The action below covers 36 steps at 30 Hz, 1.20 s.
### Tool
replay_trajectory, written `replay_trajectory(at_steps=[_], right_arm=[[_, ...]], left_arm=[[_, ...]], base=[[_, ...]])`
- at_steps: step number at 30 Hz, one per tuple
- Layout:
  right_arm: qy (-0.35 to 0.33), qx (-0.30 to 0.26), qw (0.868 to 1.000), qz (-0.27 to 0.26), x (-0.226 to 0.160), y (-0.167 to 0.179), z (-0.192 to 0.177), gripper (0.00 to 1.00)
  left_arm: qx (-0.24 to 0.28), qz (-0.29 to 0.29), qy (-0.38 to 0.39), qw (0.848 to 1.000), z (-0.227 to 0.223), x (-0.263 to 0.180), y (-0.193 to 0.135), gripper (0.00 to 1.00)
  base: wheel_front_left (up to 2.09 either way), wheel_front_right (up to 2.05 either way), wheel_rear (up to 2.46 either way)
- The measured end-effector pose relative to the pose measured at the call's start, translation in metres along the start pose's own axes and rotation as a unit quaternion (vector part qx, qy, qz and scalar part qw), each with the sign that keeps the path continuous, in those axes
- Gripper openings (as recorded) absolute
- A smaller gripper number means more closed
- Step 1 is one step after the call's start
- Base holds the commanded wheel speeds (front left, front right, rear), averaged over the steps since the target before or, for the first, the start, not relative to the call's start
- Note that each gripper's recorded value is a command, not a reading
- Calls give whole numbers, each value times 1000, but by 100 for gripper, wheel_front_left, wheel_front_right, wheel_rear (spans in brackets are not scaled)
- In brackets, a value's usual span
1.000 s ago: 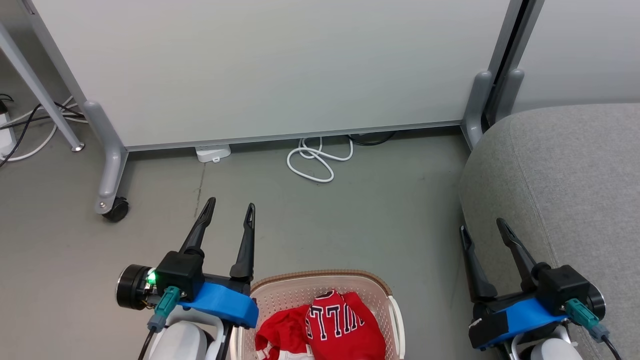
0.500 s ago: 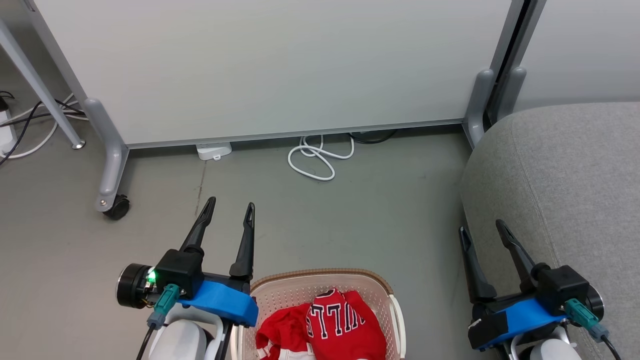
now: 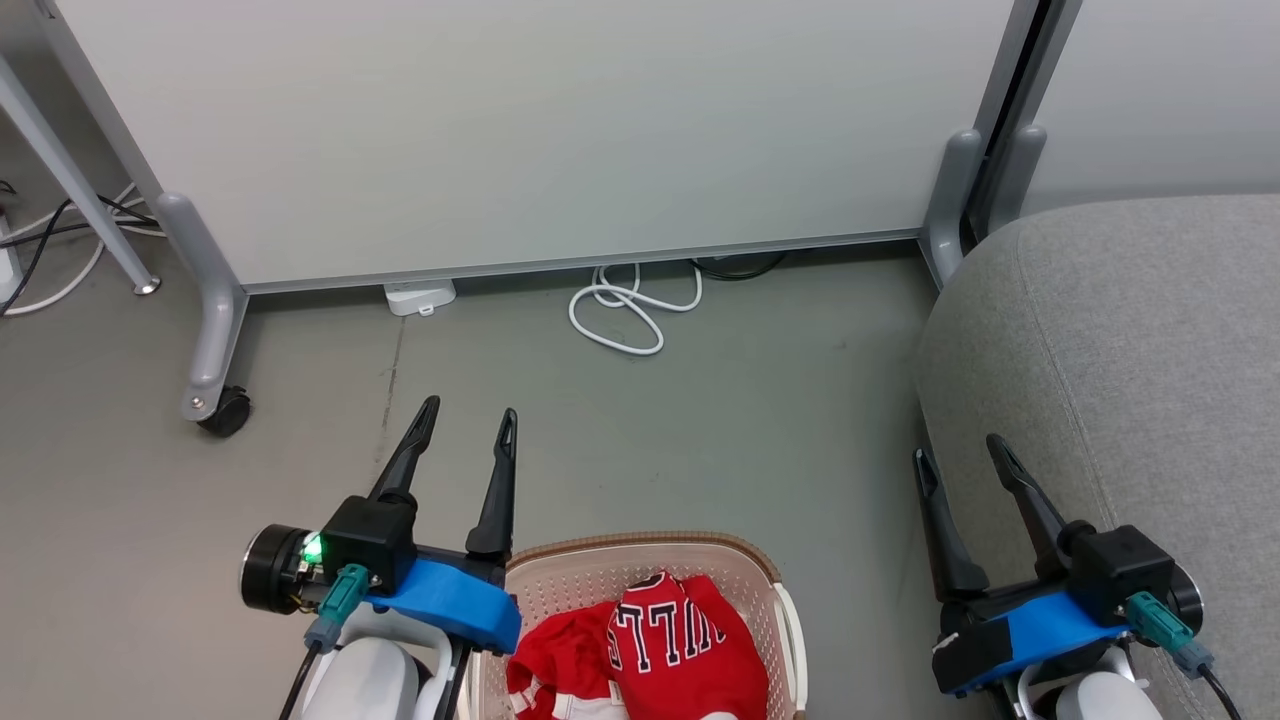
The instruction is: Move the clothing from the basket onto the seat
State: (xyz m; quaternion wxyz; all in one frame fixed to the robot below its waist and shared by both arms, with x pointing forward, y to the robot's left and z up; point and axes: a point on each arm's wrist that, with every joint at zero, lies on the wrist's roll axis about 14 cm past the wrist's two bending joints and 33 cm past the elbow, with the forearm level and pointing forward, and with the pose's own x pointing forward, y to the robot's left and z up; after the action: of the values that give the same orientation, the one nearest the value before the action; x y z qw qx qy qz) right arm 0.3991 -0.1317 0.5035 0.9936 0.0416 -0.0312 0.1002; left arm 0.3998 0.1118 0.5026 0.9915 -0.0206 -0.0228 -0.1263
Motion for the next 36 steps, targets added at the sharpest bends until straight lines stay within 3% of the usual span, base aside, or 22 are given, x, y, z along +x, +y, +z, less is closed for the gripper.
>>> replay_trajectory(at_steps=[17,28,36], right_arm=[[14,-2,1000,-11,18,-13,-14,100],[34,-8,999,-28,38,-36,-35,100],[47,-13,998,-33,56,-48,-53,100]], left_arm=[[22,-114,88,989,-55,40,-52,100],[25,-202,174,964,-121,58,-93,100],[27,-237,237,942,-172,63,-105,100]], base=[[0,0,0],[0,0,0],[0,0,0]])
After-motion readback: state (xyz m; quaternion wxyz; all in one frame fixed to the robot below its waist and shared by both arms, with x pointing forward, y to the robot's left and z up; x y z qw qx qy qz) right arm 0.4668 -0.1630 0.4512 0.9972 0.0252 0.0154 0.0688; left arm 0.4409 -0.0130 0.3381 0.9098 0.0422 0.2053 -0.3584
